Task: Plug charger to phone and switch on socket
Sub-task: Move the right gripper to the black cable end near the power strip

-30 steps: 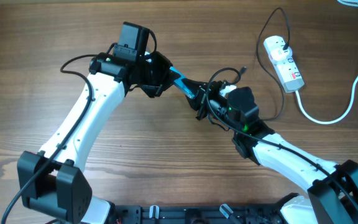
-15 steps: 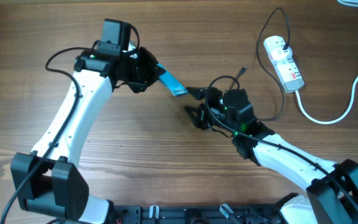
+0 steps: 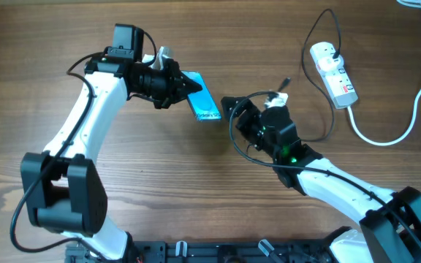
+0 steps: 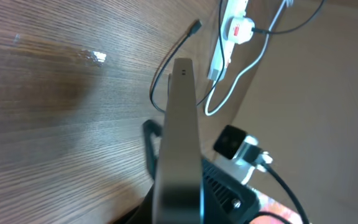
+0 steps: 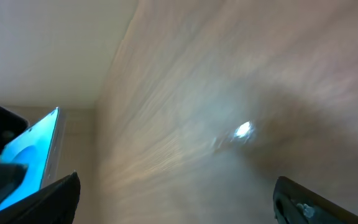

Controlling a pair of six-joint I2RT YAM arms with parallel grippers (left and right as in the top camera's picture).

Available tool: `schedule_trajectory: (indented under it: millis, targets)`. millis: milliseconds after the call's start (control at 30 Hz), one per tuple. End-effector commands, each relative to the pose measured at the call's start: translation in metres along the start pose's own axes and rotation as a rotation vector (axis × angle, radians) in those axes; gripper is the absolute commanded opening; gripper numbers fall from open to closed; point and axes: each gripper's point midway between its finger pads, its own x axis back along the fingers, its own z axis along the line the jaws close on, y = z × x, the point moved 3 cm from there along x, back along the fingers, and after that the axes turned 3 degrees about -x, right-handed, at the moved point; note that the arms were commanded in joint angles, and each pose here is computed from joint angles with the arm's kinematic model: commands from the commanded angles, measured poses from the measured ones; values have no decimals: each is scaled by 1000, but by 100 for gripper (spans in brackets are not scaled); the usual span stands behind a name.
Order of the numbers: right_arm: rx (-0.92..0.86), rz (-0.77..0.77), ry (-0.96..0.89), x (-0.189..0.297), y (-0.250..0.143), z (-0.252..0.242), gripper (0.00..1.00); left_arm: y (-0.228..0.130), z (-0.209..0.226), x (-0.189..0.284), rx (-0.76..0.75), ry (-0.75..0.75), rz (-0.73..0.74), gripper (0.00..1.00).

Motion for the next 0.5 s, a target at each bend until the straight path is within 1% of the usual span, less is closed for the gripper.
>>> schedule_trajectory:
  millis: [0, 100, 167, 300, 467]
  targets:
    - [212, -190, -134, 2, 26, -21, 100, -1, -3, -2, -84, -57, 52, 4]
    - [377, -182, -163, 3, 27, -24, 100, 1, 5, -8, -83, -45, 71, 4]
    - [422, -176, -180, 3, 27, -26, 99, 3, 10, -11, -102, -38, 76, 4]
    - [405, -168, -192, 3, 35, -28, 100, 5, 20, -19, -95, -23, 95, 4]
    - [370, -137, -370, 8, 64, -38, 98, 7, 25, -23, -87, -18, 102, 4]
